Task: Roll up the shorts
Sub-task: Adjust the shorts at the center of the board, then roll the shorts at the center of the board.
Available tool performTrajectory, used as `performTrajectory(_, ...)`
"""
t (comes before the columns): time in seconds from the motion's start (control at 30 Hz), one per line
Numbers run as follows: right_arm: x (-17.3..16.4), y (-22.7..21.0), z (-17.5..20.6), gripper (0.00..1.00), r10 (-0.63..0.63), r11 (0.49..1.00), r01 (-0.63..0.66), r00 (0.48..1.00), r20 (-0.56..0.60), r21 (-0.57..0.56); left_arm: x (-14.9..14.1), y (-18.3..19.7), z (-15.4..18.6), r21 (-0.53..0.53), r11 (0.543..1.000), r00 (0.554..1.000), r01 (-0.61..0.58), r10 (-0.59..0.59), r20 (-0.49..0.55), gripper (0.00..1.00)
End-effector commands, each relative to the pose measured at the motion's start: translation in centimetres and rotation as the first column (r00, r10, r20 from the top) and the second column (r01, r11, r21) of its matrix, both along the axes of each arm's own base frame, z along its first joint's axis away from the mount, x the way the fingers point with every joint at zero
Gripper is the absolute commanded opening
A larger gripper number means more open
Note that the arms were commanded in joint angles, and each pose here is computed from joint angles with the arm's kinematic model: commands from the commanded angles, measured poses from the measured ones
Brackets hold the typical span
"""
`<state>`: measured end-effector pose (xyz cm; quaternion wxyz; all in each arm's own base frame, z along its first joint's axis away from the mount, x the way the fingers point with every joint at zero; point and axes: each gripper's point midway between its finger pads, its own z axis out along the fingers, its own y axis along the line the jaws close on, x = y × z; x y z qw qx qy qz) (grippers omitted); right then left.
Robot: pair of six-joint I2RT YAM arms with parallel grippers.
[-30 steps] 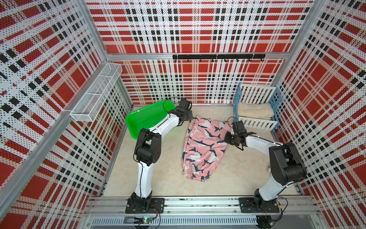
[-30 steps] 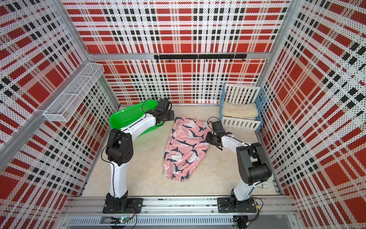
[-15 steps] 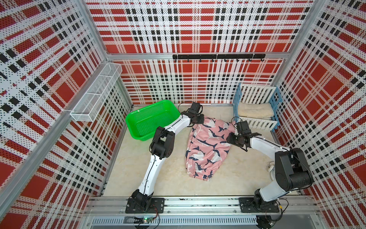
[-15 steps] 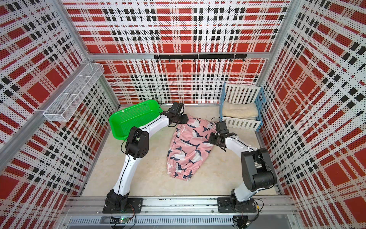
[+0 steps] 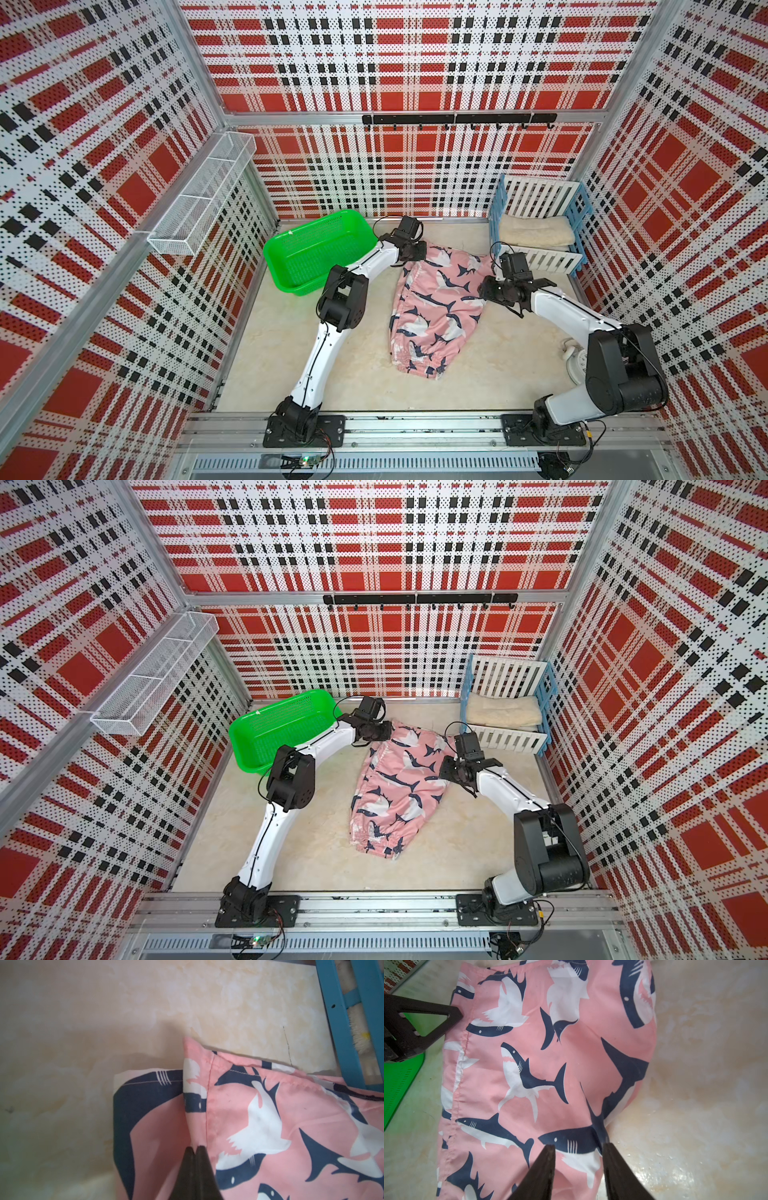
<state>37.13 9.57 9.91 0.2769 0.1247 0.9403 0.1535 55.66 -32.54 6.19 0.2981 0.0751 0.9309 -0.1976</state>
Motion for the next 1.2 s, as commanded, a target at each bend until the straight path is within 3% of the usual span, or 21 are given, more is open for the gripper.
performTrajectory(0.0,-0.3,-0.2,0.8,0.44,-0.003,1.000,0.003,1.000,0.010,-0.009,0.2,1.6,6.8,0.034,0.996,0.987,-0.085,0.079,0.140,0.00)
performTrajectory(0.1,-0.7,-0.4,0.4,0.44,-0.006,1.000,0.006,1.000,-0.002,-0.020,0.4,4.5,5.3,0.173,0.964,0.969,-0.201,0.170,0.178,0.00)
performTrajectory(0.23,-1.0,-0.7,-0.1,0.44,-0.014,0.999,0.013,1.000,-0.019,-0.033,0.3,7.3,0.8,0.219,0.939,0.963,-0.266,0.250,0.099,0.00)
performTrajectory(0.4,-1.2,-0.6,0.2,0.44,-0.009,1.000,0.009,1.000,-0.012,-0.026,-0.3,8.8,-3.6,0.282,0.921,0.962,-0.270,0.268,0.046,0.00)
performTrajectory(0.53,-1.0,1.8,2.9,0.49,0.132,0.991,-0.133,0.985,0.107,0.003,-0.2,8.7,-2.9,0.264,0.927,0.964,-0.266,0.259,0.061,0.00)
performTrajectory(0.57,-1.2,2.8,4.0,0.50,0.183,0.983,-0.185,0.971,0.155,-0.002,0.0,8.6,-2.1,0.252,0.930,0.964,-0.266,0.256,0.076,0.04)
performTrajectory(0.7,-1.9,6.2,7.1,0.51,0.416,0.908,-0.389,0.875,0.246,-0.153,-0.1,7.6,3.9,0.189,0.943,0.956,-0.273,0.244,0.164,0.43)
performTrajectory(0.77,-3.0,8.2,8.0,0.50,0.556,0.831,-0.515,0.784,0.275,-0.212,-0.8,7.3,6.9,0.177,0.951,0.955,-0.252,0.215,0.204,0.46)
performTrajectory(0.87,-5.6,11.0,9.5,0.51,0.758,0.650,-0.689,0.558,0.339,-0.320,-2.7,6.8,10.7,0.149,0.962,0.951,-0.230,0.190,0.243,0.46)
performTrajectory(0.93,-7.7,12.6,9.9,0.81,0.861,0.501,-0.728,0.365,0.355,-0.468,-4.5,6.7,12.4,0.137,0.967,0.952,-0.213,0.174,0.251,0.46)
performTrajectory(1.0,-10.3,13.8,8.7,0.86,0.948,0.305,-0.744,0.175,0.267,-0.595,-6.4,6.7,13.3,0.119,0.975,0.958,-0.186,0.154,0.242,0.46)
performTrajectory(1.03,-11.1,13.9,8.0,0.86,0.973,0.217,-0.739,0.111,0.202,-0.638,-7.3,6.5,13.3,0.106,0.980,0.964,-0.168,0.140,0.227,0.46)
performTrajectory(1.1,-12.6,13.9,6.7,0.87,0.997,0.053,-0.729,-0.005,0.083,-0.682,-9.6,6.1,13.3,0.075,0.991,0.977,-0.115,0.098,0.190,0.43)
performTrajectory(1.17,-13.6,13.3,5.6,0.88,0.996,-0.077,-0.701,-0.085,-0.023,-0.709,-12.1,5.6,12.5,0.072,0.995,0.986,-0.072,0.060,0.154,0.40)
